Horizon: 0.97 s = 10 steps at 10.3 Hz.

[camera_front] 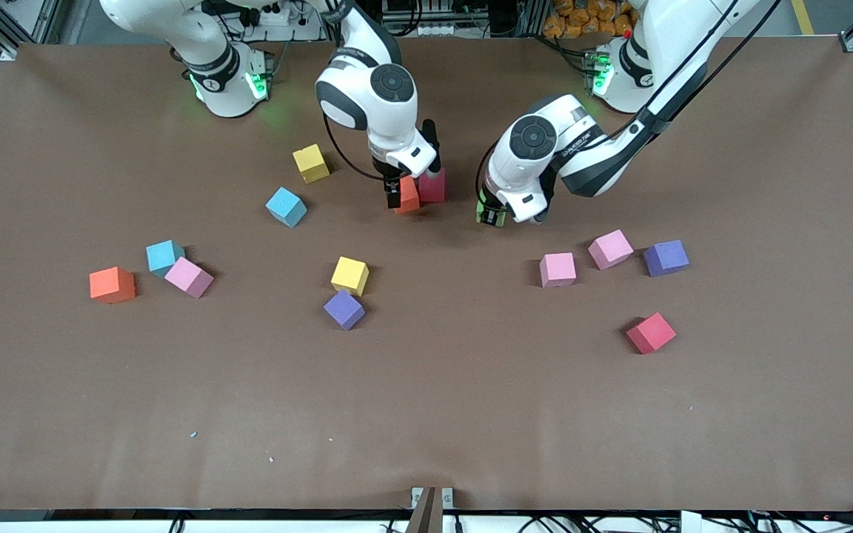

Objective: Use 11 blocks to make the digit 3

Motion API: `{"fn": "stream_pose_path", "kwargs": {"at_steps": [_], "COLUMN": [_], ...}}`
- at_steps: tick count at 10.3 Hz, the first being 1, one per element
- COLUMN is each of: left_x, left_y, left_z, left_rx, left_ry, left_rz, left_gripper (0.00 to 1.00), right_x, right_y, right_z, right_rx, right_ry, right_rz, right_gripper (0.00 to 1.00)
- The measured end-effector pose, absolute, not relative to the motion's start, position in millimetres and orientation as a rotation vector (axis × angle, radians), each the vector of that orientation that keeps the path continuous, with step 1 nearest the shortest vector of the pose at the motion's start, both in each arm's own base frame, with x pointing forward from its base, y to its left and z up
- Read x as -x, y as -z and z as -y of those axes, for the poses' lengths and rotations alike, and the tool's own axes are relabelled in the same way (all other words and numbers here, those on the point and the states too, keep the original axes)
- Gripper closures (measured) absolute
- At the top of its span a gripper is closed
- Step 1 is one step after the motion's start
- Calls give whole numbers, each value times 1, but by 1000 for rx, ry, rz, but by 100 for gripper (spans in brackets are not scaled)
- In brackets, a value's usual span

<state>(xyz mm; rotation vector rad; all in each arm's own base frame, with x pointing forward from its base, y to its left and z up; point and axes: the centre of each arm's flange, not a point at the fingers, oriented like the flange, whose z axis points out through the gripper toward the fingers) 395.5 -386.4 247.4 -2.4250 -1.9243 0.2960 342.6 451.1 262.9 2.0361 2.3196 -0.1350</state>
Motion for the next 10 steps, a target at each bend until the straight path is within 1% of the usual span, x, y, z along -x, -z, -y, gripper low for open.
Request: {"fn": "stream_pose_path", "kwargs": {"at_steps": [2, 4, 7, 8, 10], "left_x": [-386, -382, -376, -368, -351], "left_y": [-245, -241, -238, -236, -228], "left_z": [389, 388, 390, 393, 395], "left_rx": [2372, 2320, 2235, 2216, 2203], "left_ry": [-299, -299, -312, -329, -359], "left_rz": [1964, 2007, 2128, 2174, 2218], "left_gripper": [45, 45, 45, 45, 45], "right_x": [-369, -414, -481, -503, -534], "right_y": [-269, -277, -315, -329, -346], "right_z": [-429, -394, -349, -332, -300], "right_rx": [-2059, -2102, -2212, -2251, -2310], "right_ry": [140, 142, 154, 130, 90], "right_rz": [-2306, -2263, -2132, -2074, -1985], "right_gripper": [0, 0, 0, 0, 0]}}
